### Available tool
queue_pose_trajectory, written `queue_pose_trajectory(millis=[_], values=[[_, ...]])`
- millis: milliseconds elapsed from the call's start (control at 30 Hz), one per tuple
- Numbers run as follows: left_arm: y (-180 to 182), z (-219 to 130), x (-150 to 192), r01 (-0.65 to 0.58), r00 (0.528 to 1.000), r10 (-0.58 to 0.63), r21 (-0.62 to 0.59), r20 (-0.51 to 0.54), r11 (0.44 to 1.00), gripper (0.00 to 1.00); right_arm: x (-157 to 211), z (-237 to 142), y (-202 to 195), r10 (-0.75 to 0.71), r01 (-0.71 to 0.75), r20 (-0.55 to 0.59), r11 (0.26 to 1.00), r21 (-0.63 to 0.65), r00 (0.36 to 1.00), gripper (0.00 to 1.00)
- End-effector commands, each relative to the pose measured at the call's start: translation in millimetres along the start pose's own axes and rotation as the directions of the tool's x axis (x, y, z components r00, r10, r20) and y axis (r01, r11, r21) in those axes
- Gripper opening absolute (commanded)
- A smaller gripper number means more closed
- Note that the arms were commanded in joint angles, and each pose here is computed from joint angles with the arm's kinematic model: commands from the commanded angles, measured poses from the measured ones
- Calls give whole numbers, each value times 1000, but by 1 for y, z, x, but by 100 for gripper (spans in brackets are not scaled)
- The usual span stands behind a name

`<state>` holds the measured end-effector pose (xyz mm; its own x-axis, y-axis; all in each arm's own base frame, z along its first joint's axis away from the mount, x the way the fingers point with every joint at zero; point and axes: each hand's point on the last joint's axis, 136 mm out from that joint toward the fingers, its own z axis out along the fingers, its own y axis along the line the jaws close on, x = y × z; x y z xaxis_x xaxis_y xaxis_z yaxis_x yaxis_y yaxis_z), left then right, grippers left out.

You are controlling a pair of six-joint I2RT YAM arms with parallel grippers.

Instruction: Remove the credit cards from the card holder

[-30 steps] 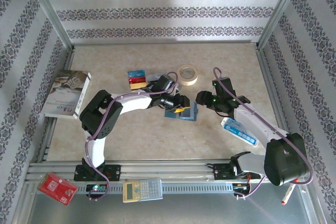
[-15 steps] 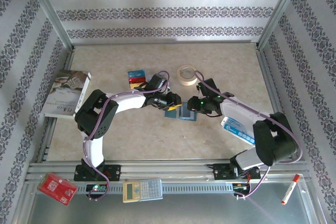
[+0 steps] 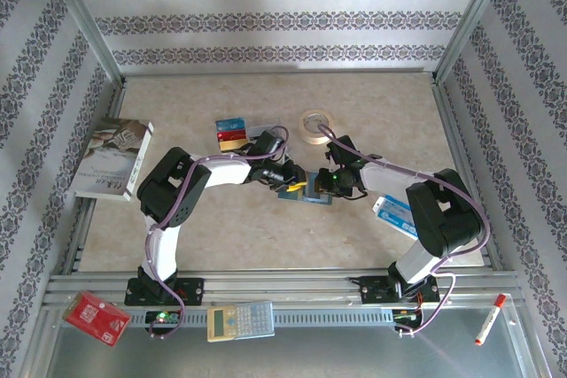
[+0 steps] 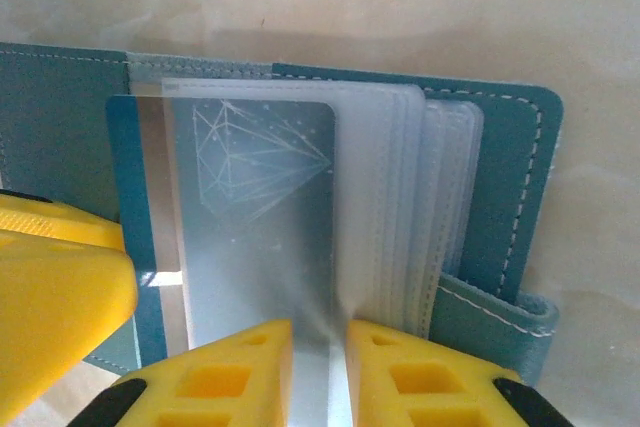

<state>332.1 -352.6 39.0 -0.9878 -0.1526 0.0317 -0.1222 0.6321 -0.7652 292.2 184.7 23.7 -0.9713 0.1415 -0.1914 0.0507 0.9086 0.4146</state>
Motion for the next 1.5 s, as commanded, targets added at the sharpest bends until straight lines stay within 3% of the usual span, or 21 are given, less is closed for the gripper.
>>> queue_pose_trajectory(millis=[0,300,600,833,1033,1167,1300,1467], values=[[0,6,1,14,1000,-13,36,-21,999,25,2,5,1,-14,14,-22,1000,3,1000,24],[-6,3,-1,-6,1000,7,57,-12,998,19,3,6,-10,-5,7,-33,998,61,999,25],[7,-9,1,-26,1000,27,21,-15,999,1,4,4,-20,24,-22,-30,996,84,999,25],[17,-54,3,-133,991,132,-72,-26,988,0,-1,-4,-21,44,-44,-2,997,71,999,25],[3,-109,-6,-291,956,294,-165,-8,942,0,-22,-28,7,26,-20,98,998,-60,995,28],[-11,-150,-18,-400,909,416,-233,25,886,0,-40,-57,27,21,11,200,987,-159,979,39],[-18,-192,-37,-511,829,556,-328,57,795,0,-53,-81,32,27,32,283,979,-203,959,60],[-18,-235,-71,-580,749,660,-422,61,697,0,-60,-94,30,40,36,326,974,-225,944,78]])
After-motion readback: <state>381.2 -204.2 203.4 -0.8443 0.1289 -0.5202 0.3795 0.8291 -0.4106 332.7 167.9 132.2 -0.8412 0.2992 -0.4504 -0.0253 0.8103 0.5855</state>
